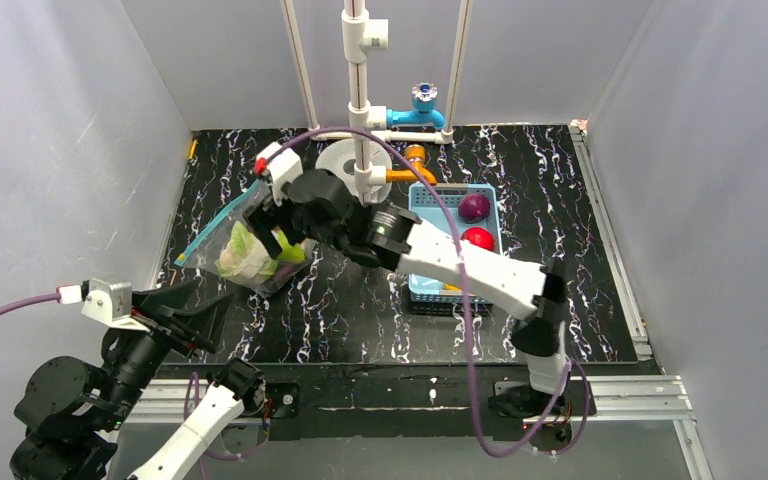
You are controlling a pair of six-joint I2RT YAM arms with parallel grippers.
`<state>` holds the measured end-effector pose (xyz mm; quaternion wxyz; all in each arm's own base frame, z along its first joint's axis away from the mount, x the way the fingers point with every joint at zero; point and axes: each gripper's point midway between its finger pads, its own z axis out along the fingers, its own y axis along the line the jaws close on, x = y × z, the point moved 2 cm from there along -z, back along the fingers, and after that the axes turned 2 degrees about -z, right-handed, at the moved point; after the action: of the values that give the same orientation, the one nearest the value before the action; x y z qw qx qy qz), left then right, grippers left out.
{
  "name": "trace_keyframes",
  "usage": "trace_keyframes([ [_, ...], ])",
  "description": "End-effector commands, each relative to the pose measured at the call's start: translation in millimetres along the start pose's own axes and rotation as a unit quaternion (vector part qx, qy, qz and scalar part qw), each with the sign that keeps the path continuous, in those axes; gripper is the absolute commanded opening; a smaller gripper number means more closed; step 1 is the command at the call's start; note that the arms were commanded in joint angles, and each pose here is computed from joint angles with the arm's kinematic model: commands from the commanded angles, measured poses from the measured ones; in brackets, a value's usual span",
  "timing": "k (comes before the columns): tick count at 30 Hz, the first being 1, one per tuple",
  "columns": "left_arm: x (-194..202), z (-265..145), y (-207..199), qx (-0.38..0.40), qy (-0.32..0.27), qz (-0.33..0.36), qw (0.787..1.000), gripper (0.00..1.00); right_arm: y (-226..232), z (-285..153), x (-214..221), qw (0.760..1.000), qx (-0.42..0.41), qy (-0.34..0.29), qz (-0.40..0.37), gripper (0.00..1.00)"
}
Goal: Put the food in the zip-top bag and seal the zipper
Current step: Place the zipper food storage bag at the center of the board, then reset both arms
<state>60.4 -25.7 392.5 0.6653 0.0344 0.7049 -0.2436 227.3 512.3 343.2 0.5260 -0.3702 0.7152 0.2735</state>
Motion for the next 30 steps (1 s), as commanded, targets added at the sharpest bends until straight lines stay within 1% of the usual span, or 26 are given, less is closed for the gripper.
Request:
trace_keyframes([
  [1,5,12,0,-0.004,0.009,-0.008,1.0,0.7,6,-52,-2,1.0,-0.012,-0.003,0.011,0.98],
  [4,15,19,0,-0.006,0.025,-0.013,1.0,0.71,0,-82,18,0.999,-0.019,0.002,0.03,0.98],
  [7,19,23,-1,-0.004,0.035,-0.01,0.999,0.73,-16,-120,37,0.999,-0.005,-0.006,0.042,0.98],
  [9,15,24,3,-0.017,0.033,-0.001,0.999,0.74,-35,-153,44,0.998,0.023,-0.015,0.052,0.98],
  [13,1,24,11,-0.043,0.017,0.026,0.999,0.79,-82,-211,68,0.991,0.121,0.0,0.055,0.98],
  [14,-3,25,12,-0.046,0.013,0.034,0.998,0.82,-94,-227,71,0.988,0.146,0.003,0.055,0.98],
  [15,-6,26,13,-0.049,0.008,0.044,0.998,0.87,-105,-242,75,0.984,0.169,0.007,0.054,0.98],
  [16,-10,28,14,-0.054,0.004,0.053,0.997,0.95,-114,-256,79,0.98,0.189,0.01,0.054,0.98],
  [17,-14,28,17,-0.063,-0.001,0.062,0.996,0.98,-123,-272,82,0.976,0.208,0.012,0.057,0.98],
  [20,-29,27,26,-0.093,-0.018,0.086,0.992,0.98,-144,-313,83,0.966,0.246,-0.003,0.08,0.98],
  [24,-45,24,25,-0.098,-0.036,0.106,0.989,0.98,-167,-364,82,0.951,0.28,-0.042,0.121,0.98],
  [30,-63,14,26,-0.107,-0.057,0.114,0.986,0.98,-194,-420,74,0.932,0.318,-0.093,0.149,0.98],
])
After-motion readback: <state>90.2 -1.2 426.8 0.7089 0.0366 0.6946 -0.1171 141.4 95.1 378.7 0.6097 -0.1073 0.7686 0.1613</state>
